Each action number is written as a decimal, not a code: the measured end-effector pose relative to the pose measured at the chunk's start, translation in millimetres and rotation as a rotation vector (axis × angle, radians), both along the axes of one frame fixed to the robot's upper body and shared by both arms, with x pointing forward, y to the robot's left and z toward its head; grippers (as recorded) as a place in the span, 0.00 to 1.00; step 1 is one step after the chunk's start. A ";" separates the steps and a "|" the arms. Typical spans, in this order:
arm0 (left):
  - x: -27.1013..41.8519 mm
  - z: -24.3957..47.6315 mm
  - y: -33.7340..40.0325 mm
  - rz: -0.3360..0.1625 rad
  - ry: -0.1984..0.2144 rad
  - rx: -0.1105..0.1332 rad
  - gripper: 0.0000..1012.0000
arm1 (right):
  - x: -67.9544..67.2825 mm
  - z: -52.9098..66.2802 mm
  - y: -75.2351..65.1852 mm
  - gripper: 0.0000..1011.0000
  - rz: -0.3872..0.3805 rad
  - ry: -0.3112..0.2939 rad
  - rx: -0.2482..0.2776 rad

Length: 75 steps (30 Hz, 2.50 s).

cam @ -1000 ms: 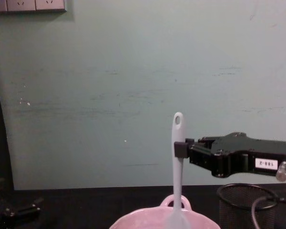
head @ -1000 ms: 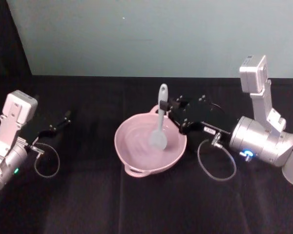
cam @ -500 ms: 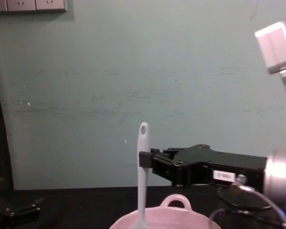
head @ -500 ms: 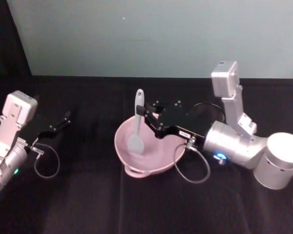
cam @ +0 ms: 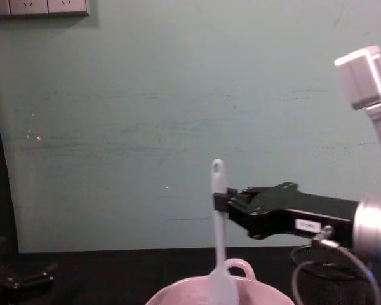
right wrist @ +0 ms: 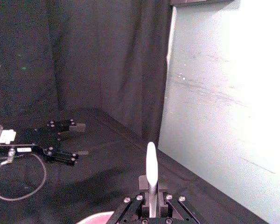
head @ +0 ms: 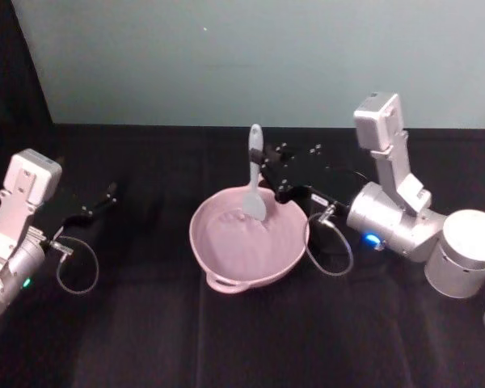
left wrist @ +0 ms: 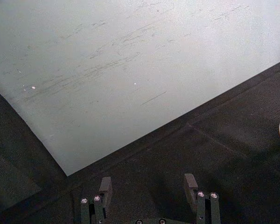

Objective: Use the one hand to pick up the spoon and stir the clear water in the bowl.

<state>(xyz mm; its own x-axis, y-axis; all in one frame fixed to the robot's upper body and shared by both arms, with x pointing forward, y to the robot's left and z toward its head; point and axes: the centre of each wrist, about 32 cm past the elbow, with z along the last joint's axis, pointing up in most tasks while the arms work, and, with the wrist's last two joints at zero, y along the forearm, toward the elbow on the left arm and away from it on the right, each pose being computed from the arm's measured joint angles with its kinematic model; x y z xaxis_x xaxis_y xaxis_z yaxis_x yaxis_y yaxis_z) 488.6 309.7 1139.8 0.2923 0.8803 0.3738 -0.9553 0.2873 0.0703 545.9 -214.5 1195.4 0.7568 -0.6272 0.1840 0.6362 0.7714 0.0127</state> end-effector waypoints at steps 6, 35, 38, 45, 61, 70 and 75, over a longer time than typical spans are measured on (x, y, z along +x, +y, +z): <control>0.0 0.0 0.0 0.000 0.000 0.000 1.00 | -11.7 5.8 -18.7 0.11 -0.006 0.003 -0.008; 0.0 0.0 0.0 0.000 0.000 0.000 1.00 | -17.0 -8.8 20.3 0.11 0.044 0.044 0.055; 0.0 0.0 0.0 0.000 0.000 0.000 1.00 | -12.6 -9.8 17.1 0.11 0.015 0.032 0.048; 0.0 0.0 0.0 0.000 0.000 0.000 1.00 | -5.4 -8.3 -1.5 0.11 -0.047 0.015 0.023; 0.0 0.0 0.0 0.000 0.000 0.000 1.00 | -44.9 -1.6 -18.1 0.11 0.038 0.067 0.043; 0.0 0.0 0.0 0.000 0.000 0.000 1.00 | -37.1 -11.1 9.2 0.11 0.073 0.088 0.065; 0.0 0.0 0.0 0.000 0.000 0.000 1.00 | -23.7 -12.3 16.0 0.11 0.056 0.067 0.072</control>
<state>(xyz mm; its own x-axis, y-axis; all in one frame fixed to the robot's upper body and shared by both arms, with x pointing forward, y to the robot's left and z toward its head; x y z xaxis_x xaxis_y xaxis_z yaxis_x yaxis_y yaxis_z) 488.6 309.7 1139.8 0.2923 0.8803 0.3738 -0.9552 0.2873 0.0703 522.1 -198.5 1183.0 0.7999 -0.5937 0.0877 0.5937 0.8042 0.0287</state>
